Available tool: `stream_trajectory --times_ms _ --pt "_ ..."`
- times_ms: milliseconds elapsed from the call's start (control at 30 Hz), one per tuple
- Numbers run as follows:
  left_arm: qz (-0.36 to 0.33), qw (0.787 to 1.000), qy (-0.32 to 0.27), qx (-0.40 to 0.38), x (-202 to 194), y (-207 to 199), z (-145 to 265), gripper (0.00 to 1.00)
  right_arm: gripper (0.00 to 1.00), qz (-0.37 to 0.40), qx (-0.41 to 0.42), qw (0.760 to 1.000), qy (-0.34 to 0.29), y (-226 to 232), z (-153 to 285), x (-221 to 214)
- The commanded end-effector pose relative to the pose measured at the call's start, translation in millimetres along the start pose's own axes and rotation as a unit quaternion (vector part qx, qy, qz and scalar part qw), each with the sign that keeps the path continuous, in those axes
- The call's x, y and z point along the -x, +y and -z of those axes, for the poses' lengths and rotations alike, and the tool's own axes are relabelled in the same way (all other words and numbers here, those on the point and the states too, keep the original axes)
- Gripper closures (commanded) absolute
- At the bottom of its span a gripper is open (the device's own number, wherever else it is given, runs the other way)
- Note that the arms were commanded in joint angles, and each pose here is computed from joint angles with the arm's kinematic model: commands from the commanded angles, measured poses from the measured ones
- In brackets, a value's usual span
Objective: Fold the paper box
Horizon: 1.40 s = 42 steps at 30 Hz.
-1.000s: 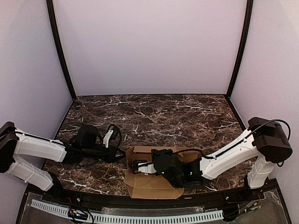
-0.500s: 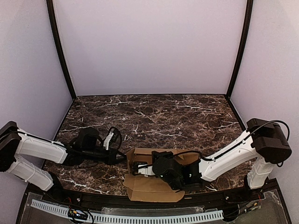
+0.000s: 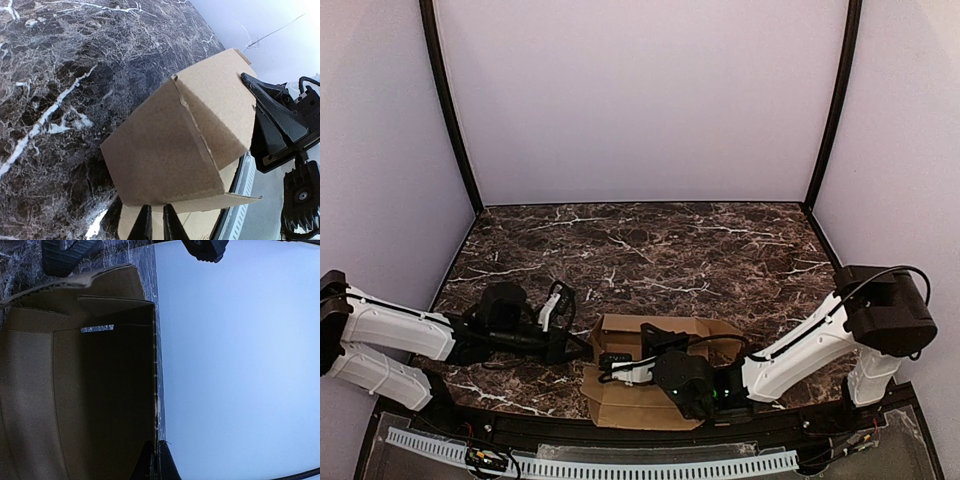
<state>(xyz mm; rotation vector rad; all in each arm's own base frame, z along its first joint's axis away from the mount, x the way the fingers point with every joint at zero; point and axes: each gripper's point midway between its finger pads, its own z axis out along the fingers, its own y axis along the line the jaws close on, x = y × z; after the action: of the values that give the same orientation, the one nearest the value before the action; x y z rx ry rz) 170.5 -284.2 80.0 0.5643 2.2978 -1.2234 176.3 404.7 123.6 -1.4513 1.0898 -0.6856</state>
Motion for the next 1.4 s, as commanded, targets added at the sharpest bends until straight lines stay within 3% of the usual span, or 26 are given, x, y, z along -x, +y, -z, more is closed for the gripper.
stream_trajectory --times_ms 0,233,500,1367 --pt "-0.008 1.000 0.007 -0.006 -11.5 -4.0 -0.5 0.91 1.00 -0.006 -0.029 1.000 -0.002 -5.4 5.0 6.5" --pt "-0.037 0.999 0.004 0.008 -18.6 -0.8 -1.4 0.82 1.00 -0.008 -0.031 0.999 -0.004 -7.4 5.8 8.2" --pt "-0.091 0.995 -0.038 0.017 -3.4 1.5 -3.5 0.72 1.00 -0.018 -0.019 1.000 -0.003 -6.4 8.7 10.1" --pt "-0.144 0.988 -0.050 0.030 2.8 -7.7 -25.7 0.66 1.00 -0.042 0.037 0.998 0.013 24.4 18.5 12.8"
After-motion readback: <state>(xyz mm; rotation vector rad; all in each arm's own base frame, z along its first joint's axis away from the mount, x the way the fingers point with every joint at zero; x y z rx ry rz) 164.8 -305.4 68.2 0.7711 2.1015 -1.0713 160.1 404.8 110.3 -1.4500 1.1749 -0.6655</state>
